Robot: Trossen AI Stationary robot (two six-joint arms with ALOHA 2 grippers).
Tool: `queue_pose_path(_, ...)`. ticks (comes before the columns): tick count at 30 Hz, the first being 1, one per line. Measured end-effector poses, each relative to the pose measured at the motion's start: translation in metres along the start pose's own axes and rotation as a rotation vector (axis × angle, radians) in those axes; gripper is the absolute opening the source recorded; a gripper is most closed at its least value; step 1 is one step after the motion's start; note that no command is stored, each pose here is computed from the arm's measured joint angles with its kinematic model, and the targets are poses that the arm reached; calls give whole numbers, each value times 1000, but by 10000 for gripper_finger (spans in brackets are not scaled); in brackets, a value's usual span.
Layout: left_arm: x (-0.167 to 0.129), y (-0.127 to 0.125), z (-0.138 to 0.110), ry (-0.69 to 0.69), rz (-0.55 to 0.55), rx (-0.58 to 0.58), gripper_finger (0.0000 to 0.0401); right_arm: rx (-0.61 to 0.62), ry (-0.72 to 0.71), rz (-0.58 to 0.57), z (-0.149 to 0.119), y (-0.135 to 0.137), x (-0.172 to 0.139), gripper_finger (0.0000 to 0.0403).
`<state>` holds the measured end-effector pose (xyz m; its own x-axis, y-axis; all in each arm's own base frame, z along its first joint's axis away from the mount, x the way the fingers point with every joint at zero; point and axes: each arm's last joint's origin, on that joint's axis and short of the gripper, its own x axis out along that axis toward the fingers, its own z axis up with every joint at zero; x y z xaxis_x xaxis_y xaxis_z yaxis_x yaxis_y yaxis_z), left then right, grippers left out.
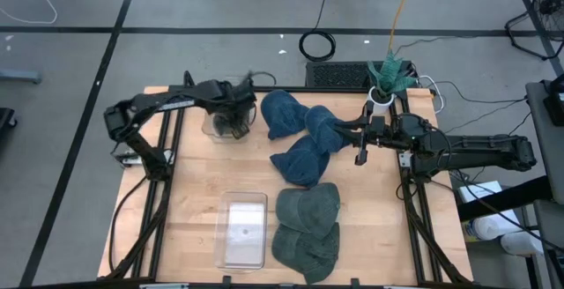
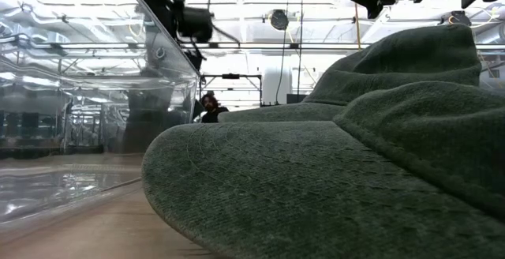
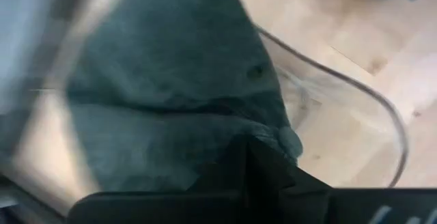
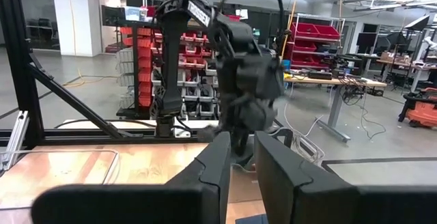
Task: Pick & Place hat
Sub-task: Put the top green cap into the top transparent bin
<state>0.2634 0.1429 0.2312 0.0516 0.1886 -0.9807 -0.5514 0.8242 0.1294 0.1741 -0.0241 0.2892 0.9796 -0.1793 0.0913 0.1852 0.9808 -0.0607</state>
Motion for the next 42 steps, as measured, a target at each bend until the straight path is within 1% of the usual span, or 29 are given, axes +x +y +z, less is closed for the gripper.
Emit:
queue_pose_path(3, 18, -5, 4, 72, 10, 17, 11, -1, 0, 0, 0, 0, 0, 54)
queue_pose_path(6, 34, -6, 6, 124, 59, 29, 19, -1, 0, 0, 0, 0, 0, 54)
queue_pose_path(9, 45, -7, 9, 154, 109, 33, 13, -2, 0, 0, 0, 0, 0, 54)
queue_pose_path(12, 52, -8, 10, 169, 107, 19, 4, -2, 0, 0, 0, 0, 0, 54)
queue_pose_path(15, 51, -9, 10, 169, 100, 37, 11, -2, 0, 0, 0, 0, 0, 54)
queue_pose_path(18, 39, -11, 7, 140, 108, 59, 12, -2, 0, 0, 0, 0, 0, 54)
queue_pose_path(21, 12, -8, 4, 48, 99, 50, 4, -2, 0, 0, 0, 0, 0, 54)
queue_pose_path(26, -28, -2, -8, -87, 86, 35, 14, -2, 0, 0, 0, 0, 0, 54)
queue_pose_path(27, -36, 1, -11, -114, 96, 46, 13, -2, 0, 0, 0, 0, 0, 54)
queue_pose_path(29, -49, 8, -17, -153, 165, 81, 5, -2, 0, 0, 0, 0, 0, 54)
queue_pose_path(31, -55, 17, -19, -178, 220, 69, 5, -1, -1, 0, 0, 0, 0, 54)
queue_pose_path(32, -56, 23, -19, -185, 211, 48, 7, -2, -1, 0, 0, 0, 0, 54)
queue_pose_path(35, -50, 37, -19, -168, 99, 11, 5, -1, -3, 0, 0, 0, 0, 54)
queue_pose_path(39, -24, 48, -17, -119, 72, -25, 7, -1, -3, 0, 0, 0, 0, 54)
queue_pose_path(40, -17, 50, -16, -110, 38, -33, 8, -1, -3, 0, 0, 0, 0, 54)
queue_pose_path(42, -6, 51, -15, -117, -66, -26, 5, -1, -3, 0, 0, 0, 0, 54)
